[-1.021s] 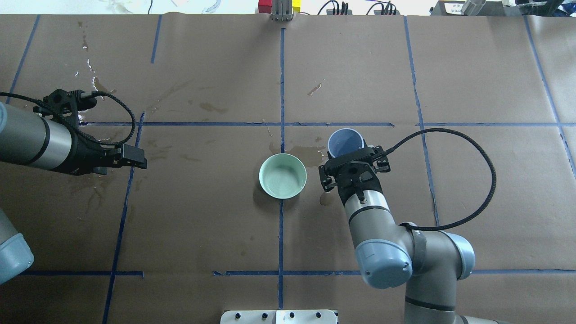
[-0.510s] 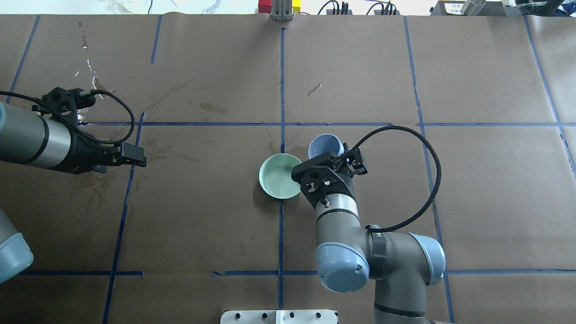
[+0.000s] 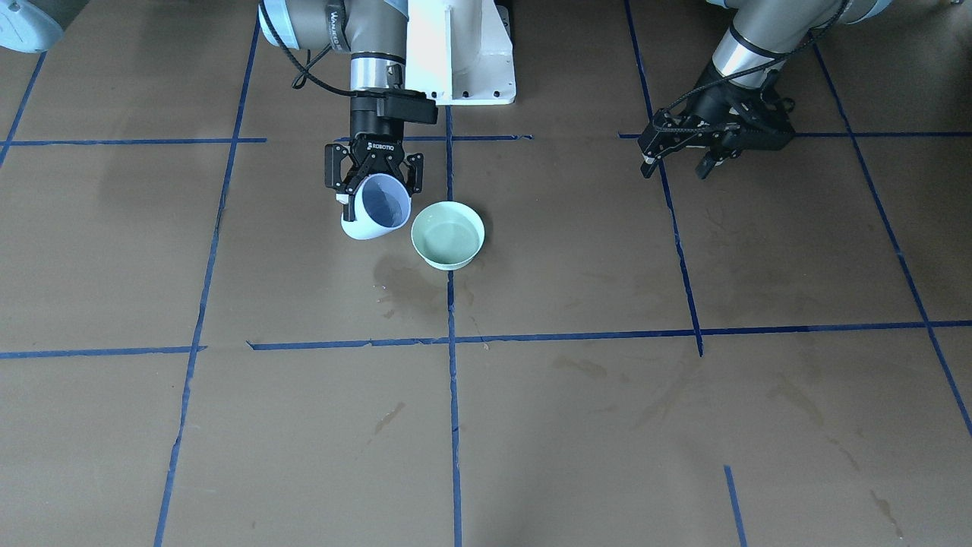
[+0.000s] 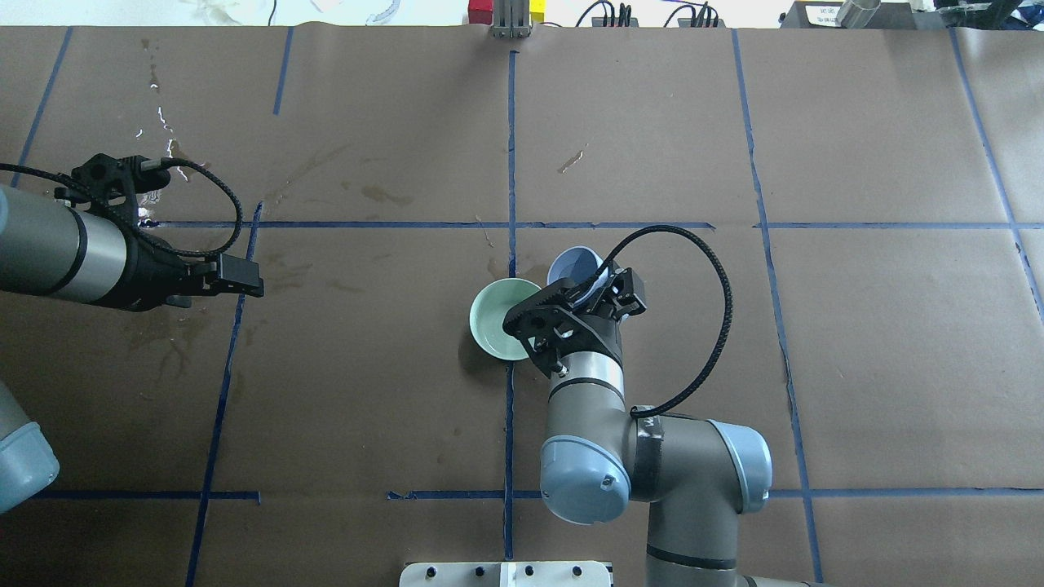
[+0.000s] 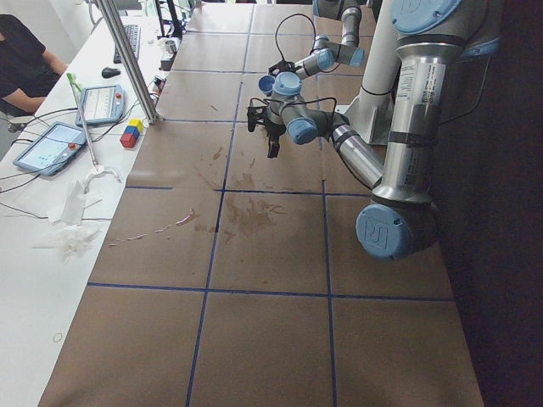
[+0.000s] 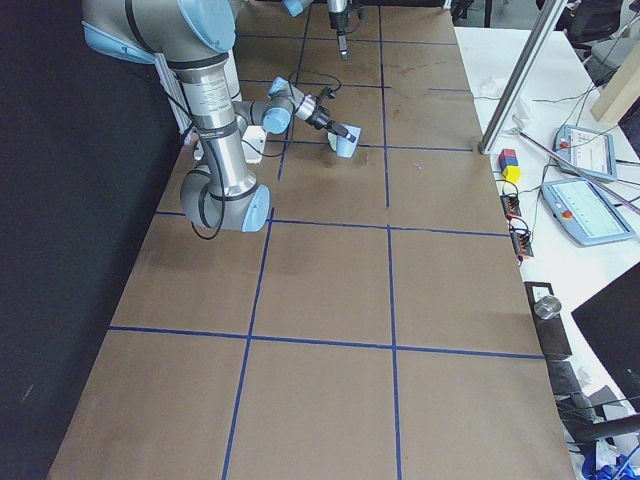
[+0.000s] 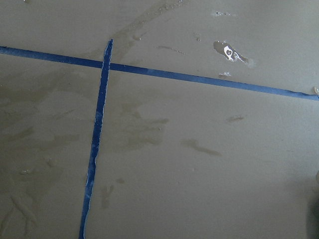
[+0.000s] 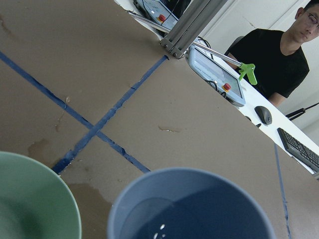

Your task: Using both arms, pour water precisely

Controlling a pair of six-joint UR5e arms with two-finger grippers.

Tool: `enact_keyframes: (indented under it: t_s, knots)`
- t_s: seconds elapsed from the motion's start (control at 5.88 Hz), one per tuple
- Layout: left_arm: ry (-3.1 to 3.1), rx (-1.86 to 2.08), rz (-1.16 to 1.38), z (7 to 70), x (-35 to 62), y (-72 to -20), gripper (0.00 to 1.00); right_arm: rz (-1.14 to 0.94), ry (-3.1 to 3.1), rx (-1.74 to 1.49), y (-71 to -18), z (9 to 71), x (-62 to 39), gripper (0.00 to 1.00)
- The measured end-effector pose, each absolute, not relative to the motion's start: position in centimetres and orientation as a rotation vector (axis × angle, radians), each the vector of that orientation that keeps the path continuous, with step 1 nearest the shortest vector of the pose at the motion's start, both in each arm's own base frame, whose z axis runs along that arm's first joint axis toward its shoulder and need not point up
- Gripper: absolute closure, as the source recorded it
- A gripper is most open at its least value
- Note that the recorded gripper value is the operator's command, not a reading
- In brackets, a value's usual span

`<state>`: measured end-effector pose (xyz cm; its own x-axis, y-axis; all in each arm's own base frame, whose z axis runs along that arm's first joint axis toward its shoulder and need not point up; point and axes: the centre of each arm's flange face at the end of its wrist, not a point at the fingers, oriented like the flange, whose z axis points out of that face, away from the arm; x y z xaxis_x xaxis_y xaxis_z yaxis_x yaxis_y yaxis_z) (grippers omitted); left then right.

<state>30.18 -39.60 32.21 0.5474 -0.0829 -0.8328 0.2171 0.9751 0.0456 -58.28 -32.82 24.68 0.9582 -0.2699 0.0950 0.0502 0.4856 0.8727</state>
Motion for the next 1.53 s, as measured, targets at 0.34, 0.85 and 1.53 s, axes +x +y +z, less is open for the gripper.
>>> enact_keyframes:
  t_s: [0.34, 0.85, 1.53]
  knots:
    - [0.979, 0.152, -0.178, 32.1, 30.1, -39.5, 0.0, -0.256, -0.183, 1.049, -33.2, 24.8, -59.9, 0.9]
    - [0.98, 0.151, -0.179, 32.0, 30.0, -39.4, 0.0, -0.391, -0.057, 1.091, -32.8, 24.6, -60.4, 0.9]
    - [0.978, 0.15, -0.18, 32.1, 30.0, -39.5, 0.0, -0.54, 0.059, 1.114, -32.5, 24.3, -60.5, 0.91]
